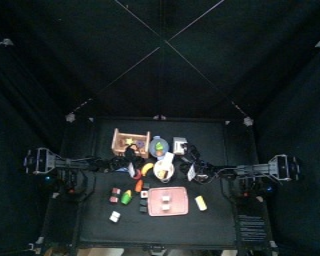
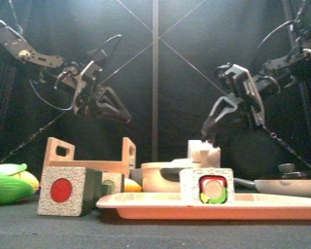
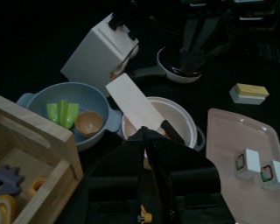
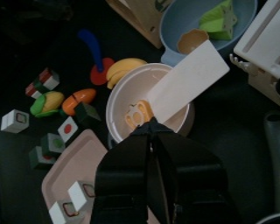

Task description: Grab cleaver

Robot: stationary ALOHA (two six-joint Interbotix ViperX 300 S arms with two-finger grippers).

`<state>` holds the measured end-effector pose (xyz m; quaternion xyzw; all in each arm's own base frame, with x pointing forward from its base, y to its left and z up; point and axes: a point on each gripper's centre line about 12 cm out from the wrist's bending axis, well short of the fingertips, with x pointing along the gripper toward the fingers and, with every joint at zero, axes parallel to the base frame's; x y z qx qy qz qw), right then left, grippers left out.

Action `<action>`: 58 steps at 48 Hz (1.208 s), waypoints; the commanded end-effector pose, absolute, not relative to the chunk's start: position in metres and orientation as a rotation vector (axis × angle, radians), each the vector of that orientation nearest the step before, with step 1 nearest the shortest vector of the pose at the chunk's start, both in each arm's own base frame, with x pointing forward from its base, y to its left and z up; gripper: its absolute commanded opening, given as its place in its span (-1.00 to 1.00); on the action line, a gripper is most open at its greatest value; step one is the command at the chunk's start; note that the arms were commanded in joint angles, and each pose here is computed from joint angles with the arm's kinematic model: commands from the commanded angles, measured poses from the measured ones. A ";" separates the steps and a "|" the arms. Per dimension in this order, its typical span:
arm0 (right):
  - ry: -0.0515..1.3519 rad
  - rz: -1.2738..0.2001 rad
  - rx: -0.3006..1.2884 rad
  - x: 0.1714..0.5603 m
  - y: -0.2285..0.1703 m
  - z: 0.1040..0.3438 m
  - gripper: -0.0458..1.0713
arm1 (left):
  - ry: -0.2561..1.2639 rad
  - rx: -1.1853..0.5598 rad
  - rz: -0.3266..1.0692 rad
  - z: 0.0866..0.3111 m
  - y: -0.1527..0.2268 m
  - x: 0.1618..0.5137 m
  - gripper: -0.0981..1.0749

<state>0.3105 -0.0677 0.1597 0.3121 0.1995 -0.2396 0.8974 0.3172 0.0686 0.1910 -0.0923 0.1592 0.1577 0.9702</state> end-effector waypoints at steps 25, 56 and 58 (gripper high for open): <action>0.386 -0.595 0.671 0.329 -0.099 0.151 0.39 | 0.322 -0.190 0.306 0.188 0.062 0.313 0.31; 0.470 -0.467 0.979 0.370 -0.052 0.180 0.41 | 0.337 -0.192 0.307 0.184 0.061 0.309 0.31; 0.469 -0.471 1.014 0.371 -0.048 0.180 0.41 | 0.335 -0.191 0.309 0.184 0.062 0.307 0.31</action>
